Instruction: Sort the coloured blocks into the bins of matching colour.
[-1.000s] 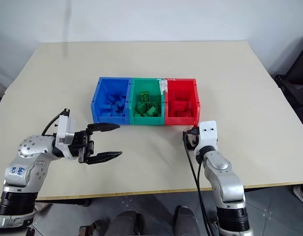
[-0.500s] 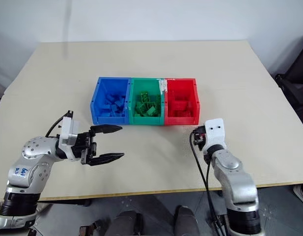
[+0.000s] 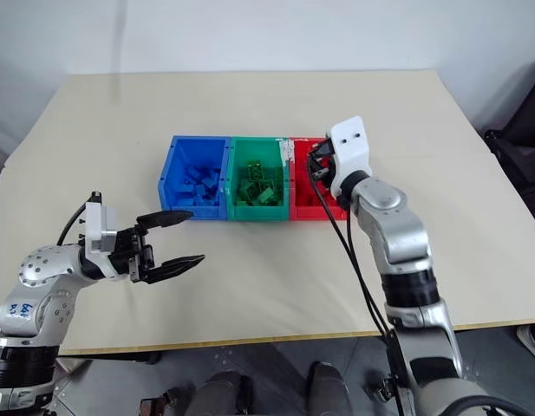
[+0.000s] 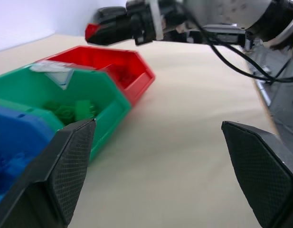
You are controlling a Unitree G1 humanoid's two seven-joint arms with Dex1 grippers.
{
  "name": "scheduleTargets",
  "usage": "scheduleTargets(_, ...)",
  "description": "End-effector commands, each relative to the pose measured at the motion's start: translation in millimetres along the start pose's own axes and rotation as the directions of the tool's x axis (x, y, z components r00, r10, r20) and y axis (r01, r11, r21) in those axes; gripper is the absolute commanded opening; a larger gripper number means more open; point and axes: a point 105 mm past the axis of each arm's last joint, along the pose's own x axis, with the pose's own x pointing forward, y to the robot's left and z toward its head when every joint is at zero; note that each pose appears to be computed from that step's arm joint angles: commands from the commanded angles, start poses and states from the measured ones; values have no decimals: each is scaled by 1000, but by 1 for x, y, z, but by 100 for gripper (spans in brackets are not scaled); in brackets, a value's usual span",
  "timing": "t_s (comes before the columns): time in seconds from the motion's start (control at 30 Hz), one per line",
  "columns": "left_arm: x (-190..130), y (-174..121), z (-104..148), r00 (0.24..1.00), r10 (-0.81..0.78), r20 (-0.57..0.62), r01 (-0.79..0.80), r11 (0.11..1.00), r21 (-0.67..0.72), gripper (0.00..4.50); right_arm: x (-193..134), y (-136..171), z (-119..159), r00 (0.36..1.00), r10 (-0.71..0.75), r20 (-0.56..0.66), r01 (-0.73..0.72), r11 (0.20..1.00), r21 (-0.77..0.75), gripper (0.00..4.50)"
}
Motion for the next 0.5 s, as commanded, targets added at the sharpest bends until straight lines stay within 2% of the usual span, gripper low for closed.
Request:
scheduleTargets(0.03,-4,1,7,1000,12,-14,-11,997,71,450,13,-9,16,996,-57,65,59,998,-35,147)
scheduleTargets(0.2,-10,4,10,999,40,-22,-38,996,85,450,11,-6,25,993,-8,122,10,1000,-20,317)
scheduleTargets(0.33,-16,8,9,998,53,-45,-49,995,83,450,-13,6,32,973,145,182,-142,989,-34,449)
scheduleTargets(0.43,-21,12,11,997,62,-44,-58,995,81,450,-42,13,33,936,265,233,-256,964,-70,449)
scheduleTargets(0.5,-27,13,9,996,70,-58,-66,995,76,450,-80,19,30,858,425,289,-408,905,-120,449)
